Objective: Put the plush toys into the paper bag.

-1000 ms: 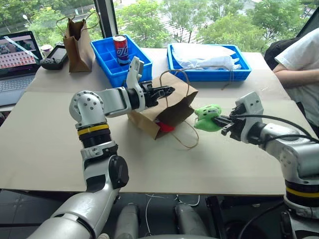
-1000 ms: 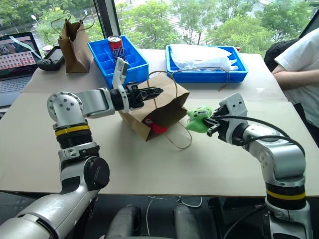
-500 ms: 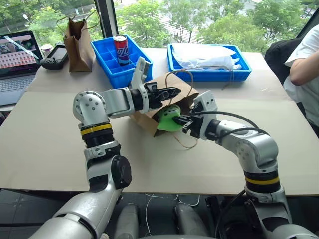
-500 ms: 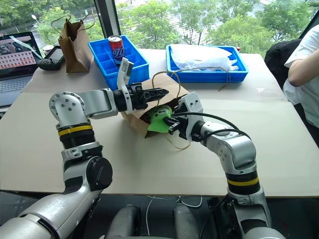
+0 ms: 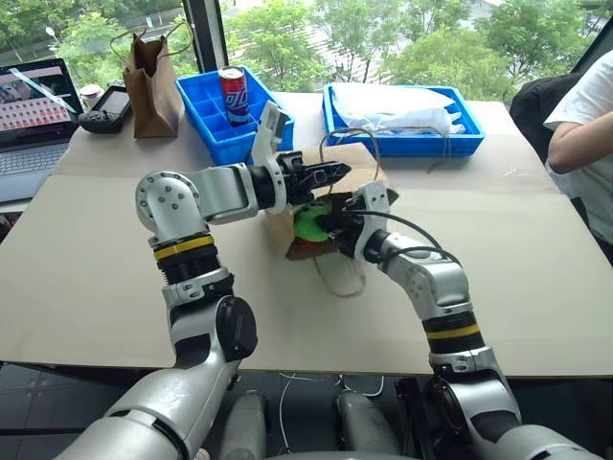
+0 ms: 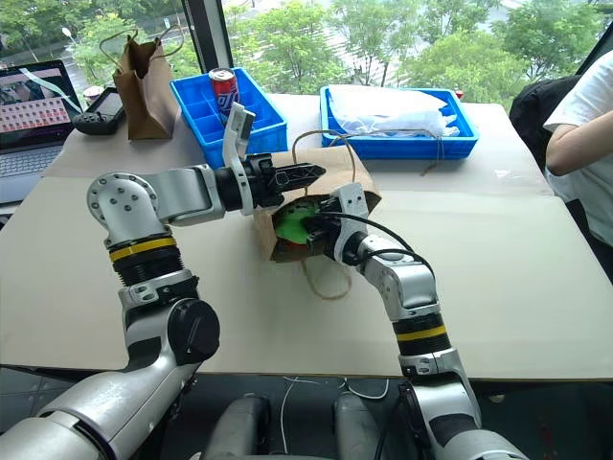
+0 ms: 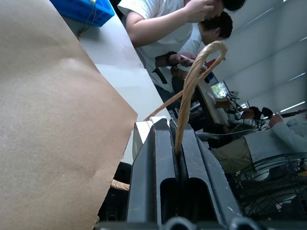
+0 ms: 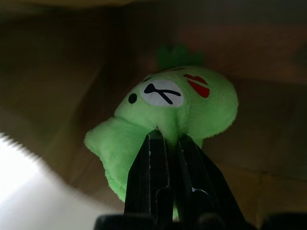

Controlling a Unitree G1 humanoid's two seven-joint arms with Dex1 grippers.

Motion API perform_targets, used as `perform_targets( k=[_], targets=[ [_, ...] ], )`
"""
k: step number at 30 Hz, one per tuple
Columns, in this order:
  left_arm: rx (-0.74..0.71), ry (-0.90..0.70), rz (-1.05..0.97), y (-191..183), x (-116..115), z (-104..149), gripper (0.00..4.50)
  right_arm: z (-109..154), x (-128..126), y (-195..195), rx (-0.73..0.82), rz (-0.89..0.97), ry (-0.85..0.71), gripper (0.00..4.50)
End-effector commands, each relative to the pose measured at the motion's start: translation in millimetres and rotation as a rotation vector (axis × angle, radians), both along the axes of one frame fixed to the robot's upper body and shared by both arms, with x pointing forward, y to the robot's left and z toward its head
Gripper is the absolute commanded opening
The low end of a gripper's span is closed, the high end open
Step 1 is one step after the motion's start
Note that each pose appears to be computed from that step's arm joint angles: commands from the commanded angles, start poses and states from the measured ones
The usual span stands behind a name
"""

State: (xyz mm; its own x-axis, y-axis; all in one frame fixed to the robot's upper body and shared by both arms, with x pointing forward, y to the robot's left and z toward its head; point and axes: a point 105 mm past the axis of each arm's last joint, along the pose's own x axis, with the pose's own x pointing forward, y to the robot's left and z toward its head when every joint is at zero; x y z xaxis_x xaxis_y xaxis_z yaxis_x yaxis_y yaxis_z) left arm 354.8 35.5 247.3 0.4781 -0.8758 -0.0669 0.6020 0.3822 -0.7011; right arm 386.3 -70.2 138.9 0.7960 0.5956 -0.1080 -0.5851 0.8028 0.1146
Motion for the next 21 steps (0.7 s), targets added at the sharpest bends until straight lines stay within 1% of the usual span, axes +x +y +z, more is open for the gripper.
perform_targets(
  k=[1, 4, 7, 8, 9, 11, 12, 13, 16, 19, 21],
  targets=[
    [-0.012, -0.064, -0.006, -1.0, -3.8, 16.1, 0.00, 14.6, 3.3, -18.2, -0.044, -0.092, -0.109, 0.05],
    [-0.016, -0.062, -0.005, -1.7, -3.7, 16.0, 0.00, 17.9, 1.3, -20.8, 0.008, -0.118, -0.121, 0.05],
    [-0.021, -0.056, -0.007, -3.6, -3.4, 14.7, 0.00, 21.0, -9.1, 2.1, 0.117, -0.014, -0.098, 0.05],
    [-0.023, -0.055, -0.009, -4.6, -3.4, 14.5, 0.00, 22.9, -11.3, 9.1, 0.156, 0.008, -0.092, 0.05],
    [-0.023, -0.054, -0.012, -5.6, -3.5, 14.3, 0.00, 22.9, -10.6, 12.4, 0.165, 0.005, -0.091, 0.05],
    [-0.019, -0.055, -0.020, -7.8, -4.1, 13.9, 0.00, 16.9, -5.3, 15.3, 0.123, -0.030, -0.098, 0.76],
    [-0.019, -0.055, -0.022, -8.6, -4.2, 13.8, 0.00, 13.0, -3.6, 17.6, 0.111, -0.037, -0.093, 0.97],
    [-0.021, -0.054, -0.022, -9.1, -4.0, 13.4, 0.00, 11.8, -2.0, 19.1, 0.110, -0.047, -0.094, 1.31],
    [-0.024, -0.051, -0.019, -9.1, -3.2, 12.0, 0.00, 14.9, 1.1, 18.6, 0.107, -0.071, -0.117, 2.37],
    [-0.027, -0.048, -0.015, -9.1, -2.9, 10.4, 0.00, 17.6, -1.1, 11.9, 0.071, -0.072, -0.133, 3.36],
    [-0.030, -0.047, -0.007, -7.8, -1.9, 10.0, 0.00, 13.6, -7.1, 6.0, 0.005, -0.055, -0.122, 4.09]
  ],
)
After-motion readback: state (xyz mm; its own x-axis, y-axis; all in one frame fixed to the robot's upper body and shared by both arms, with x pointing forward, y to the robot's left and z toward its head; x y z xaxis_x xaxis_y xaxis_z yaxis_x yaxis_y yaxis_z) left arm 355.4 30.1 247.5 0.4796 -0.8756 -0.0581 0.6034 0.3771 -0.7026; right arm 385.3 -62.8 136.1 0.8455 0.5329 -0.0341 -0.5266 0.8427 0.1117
